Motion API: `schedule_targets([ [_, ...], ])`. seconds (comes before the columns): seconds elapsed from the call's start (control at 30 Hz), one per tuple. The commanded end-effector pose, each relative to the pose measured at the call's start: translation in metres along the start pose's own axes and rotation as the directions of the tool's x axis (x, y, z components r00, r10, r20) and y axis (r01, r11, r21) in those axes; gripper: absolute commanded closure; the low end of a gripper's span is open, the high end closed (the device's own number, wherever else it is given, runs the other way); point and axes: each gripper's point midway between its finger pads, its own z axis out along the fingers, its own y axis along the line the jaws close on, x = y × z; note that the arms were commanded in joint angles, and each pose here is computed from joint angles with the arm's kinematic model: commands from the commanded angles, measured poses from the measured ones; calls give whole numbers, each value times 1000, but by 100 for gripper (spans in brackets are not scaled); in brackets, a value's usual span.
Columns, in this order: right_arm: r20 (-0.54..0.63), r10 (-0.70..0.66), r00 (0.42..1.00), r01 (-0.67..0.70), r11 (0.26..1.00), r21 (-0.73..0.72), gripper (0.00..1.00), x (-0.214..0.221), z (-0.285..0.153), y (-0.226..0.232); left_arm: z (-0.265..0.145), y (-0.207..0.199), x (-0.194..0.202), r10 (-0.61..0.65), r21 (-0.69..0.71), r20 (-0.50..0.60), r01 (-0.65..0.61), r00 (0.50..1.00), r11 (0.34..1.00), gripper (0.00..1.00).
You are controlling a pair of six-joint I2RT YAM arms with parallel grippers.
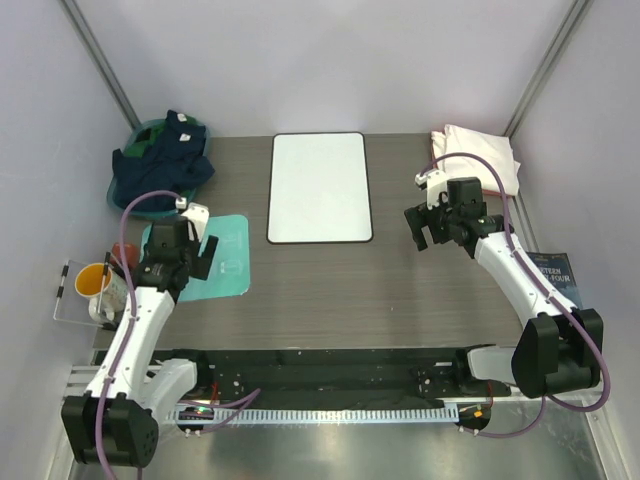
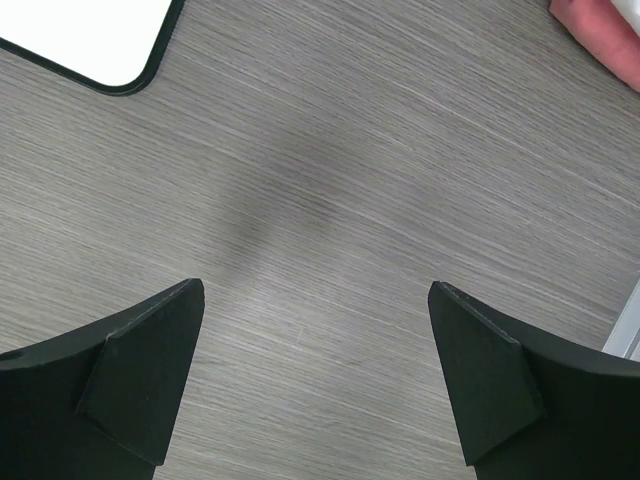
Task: Fold and stack the t-shirts
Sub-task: Grab crumpled tshirt from bin with the left arm
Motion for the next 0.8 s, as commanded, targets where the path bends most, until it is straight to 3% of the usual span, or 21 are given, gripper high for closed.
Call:
schedule_targets([
  [0.0, 50, -48, 998, 48, 999, 6, 0, -12, -3, -1, -3, 28, -41, -23, -107, 82, 32, 996, 994, 0],
  [0.17, 35, -87, 996, 87, 996, 5, 0, -13, 3, -5, 1, 52, -82, 214, -177, 116, -192, 970, 965, 0],
  [0.23, 37, -99, 994, 99, 995, 3, 0, -18, 6, -6, 9, 60, -102, 243, -177, 118, -220, 963, 959, 0],
  [0.3, 45, -106, 993, 106, 994, 2, 0, -23, 7, -7, 9, 64, -131, 226, -128, 174, -206, 958, 970, 0],
  [0.4, 51, -112, 992, 112, 994, 2, 0, -31, 9, -9, 34, 80, -151, 159, -100, 160, -144, 974, 984, 0],
  [0.57, 65, -132, 989, 131, 991, 14, 0, -42, 8, -14, 84, 106, -179, 112, -168, 90, -95, 990, 981, 0],
  [0.63, 68, -141, 988, 141, 990, 14, 0, -43, 8, -14, 117, 93, -166, 106, -79, 12, -105, 994, 991, 2],
  [0.77, 69, -149, 986, 147, 989, 26, 0, -45, 6, -16, 151, 91, -177, 75, 8, -32, -74, 997, 997, 9],
])
